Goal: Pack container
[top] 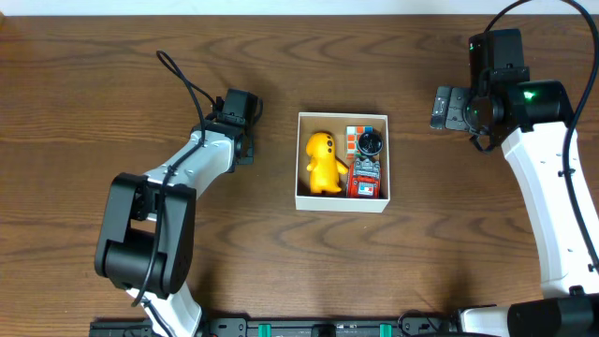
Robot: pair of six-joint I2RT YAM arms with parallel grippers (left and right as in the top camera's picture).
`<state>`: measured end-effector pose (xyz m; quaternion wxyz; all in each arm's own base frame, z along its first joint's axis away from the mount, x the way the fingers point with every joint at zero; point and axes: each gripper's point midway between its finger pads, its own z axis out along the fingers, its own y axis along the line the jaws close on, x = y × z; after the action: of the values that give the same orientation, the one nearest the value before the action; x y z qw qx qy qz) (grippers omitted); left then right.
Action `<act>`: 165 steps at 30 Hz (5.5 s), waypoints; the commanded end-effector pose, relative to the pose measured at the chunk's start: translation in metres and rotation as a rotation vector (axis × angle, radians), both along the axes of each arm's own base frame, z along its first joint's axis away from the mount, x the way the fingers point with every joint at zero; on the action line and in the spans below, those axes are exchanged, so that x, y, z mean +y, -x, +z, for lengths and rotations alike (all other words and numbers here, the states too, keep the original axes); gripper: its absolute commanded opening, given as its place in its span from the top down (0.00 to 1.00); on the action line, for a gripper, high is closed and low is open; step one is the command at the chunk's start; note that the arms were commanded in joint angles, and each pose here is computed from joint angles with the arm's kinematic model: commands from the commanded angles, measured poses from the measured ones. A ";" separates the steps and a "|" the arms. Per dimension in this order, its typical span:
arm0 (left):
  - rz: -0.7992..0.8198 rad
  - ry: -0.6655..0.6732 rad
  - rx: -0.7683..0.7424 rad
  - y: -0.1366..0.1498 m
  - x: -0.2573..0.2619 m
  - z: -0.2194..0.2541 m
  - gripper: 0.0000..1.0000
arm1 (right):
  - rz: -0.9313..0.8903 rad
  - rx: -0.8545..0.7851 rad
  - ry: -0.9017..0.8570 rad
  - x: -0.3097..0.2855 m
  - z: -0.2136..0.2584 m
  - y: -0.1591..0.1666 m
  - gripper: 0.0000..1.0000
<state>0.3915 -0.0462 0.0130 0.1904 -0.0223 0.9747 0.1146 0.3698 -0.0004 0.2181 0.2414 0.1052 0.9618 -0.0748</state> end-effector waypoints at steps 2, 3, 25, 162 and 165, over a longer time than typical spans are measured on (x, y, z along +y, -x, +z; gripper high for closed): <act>-0.001 0.021 -0.095 -0.013 -0.001 0.036 0.86 | -0.009 -0.022 0.005 -0.003 0.008 -0.001 0.01; 0.000 0.028 -0.122 -0.015 -0.002 0.047 0.87 | -0.009 -0.022 0.005 -0.003 0.008 -0.001 0.01; -0.563 0.686 -0.454 0.071 -0.226 0.235 0.89 | -0.008 -0.022 0.005 -0.003 0.008 -0.001 0.01; 0.294 0.021 -0.572 0.022 0.080 0.225 0.02 | 0.151 -0.987 -0.219 -0.002 0.204 0.269 0.01; 0.294 0.021 -0.571 0.022 0.080 0.225 0.02 | 0.124 -0.956 -0.202 -0.005 0.170 0.269 0.01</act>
<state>0.3700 0.0294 0.2288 0.4282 -0.1916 0.8760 0.1124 0.0908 -0.0073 0.4195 0.6729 0.0881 0.7279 0.0984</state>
